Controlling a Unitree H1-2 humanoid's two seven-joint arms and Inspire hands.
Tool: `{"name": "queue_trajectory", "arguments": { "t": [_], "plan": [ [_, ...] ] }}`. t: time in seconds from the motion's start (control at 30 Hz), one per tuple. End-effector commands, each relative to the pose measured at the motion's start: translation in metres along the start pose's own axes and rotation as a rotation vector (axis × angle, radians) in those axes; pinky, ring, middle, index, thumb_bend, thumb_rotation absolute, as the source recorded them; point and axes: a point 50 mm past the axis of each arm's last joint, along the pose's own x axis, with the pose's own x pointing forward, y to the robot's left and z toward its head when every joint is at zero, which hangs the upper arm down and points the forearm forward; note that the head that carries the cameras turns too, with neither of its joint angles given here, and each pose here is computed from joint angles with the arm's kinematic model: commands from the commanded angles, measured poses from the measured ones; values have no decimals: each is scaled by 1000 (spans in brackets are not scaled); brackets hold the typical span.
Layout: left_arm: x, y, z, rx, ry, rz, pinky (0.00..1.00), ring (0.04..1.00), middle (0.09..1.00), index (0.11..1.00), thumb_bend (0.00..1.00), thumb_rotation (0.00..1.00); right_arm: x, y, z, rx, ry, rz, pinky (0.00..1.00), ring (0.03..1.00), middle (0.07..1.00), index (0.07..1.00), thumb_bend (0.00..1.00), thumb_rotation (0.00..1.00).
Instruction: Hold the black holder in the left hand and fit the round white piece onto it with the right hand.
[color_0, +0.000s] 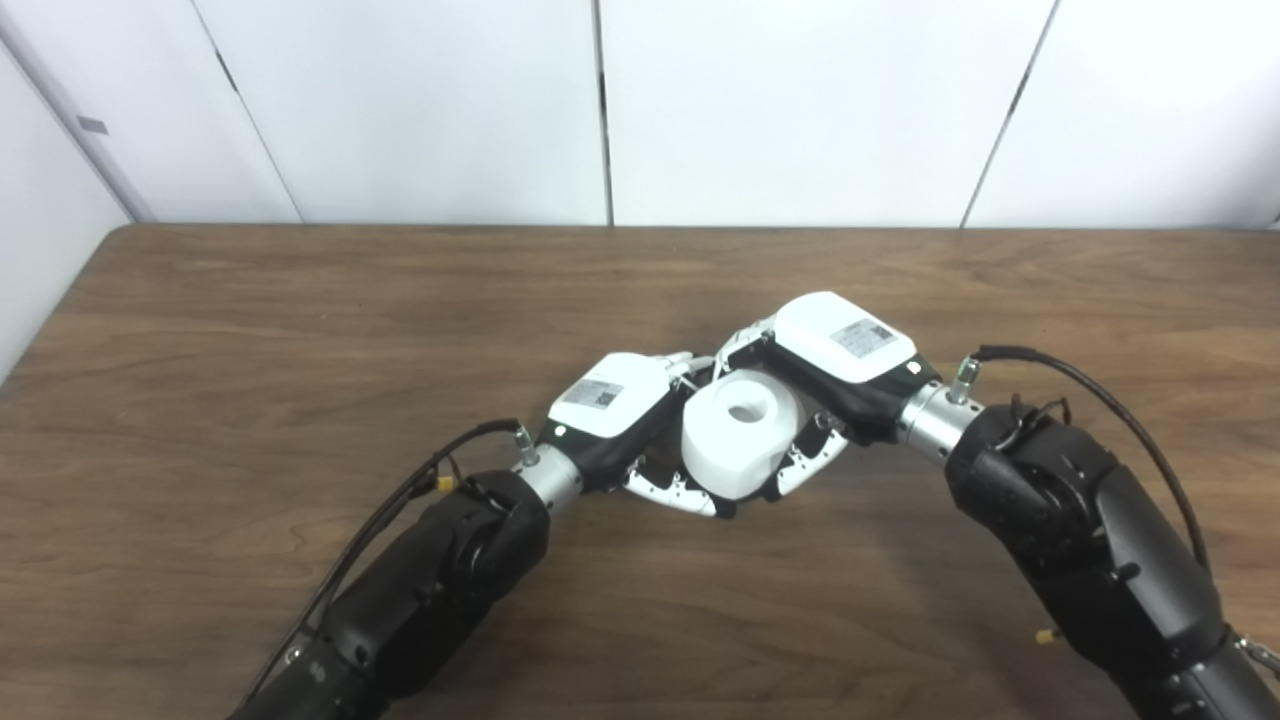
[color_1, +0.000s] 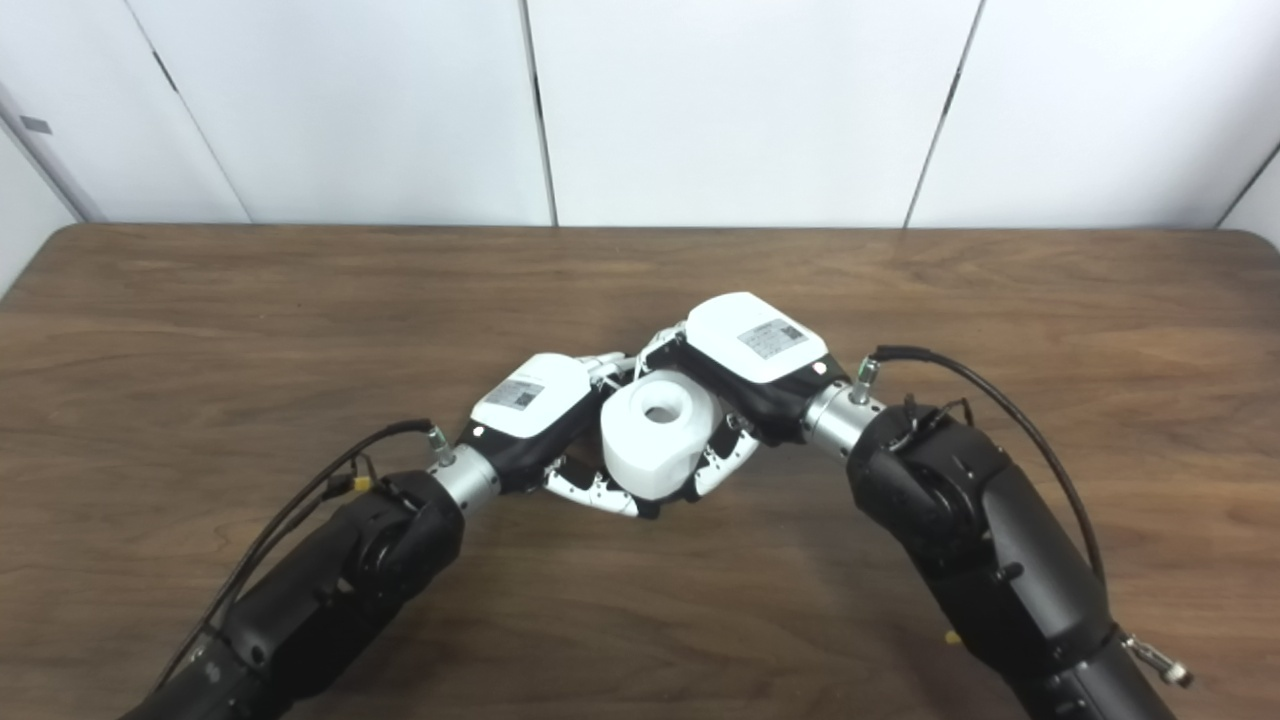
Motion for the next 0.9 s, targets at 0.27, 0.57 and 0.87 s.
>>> {"name": "queue_trajectory", "arguments": {
  "t": [0.27,0.57,0.87],
  "plan": [
    [-20,-41,-5,-1,28,-198,883,919,916,484,524,70,-8,-8,-14,-63,29,11,755,737,703,482,523,141],
    [-20,-41,-5,-1,28,-200,884,919,914,484,524,70,-7,-8,-10,-30,72,32,775,739,724,751,811,258],
    [-20,-41,-4,1,28,-202,878,917,916,484,524,70,-7,-10,-8,-36,95,16,769,753,763,872,861,254]
  ]
}}
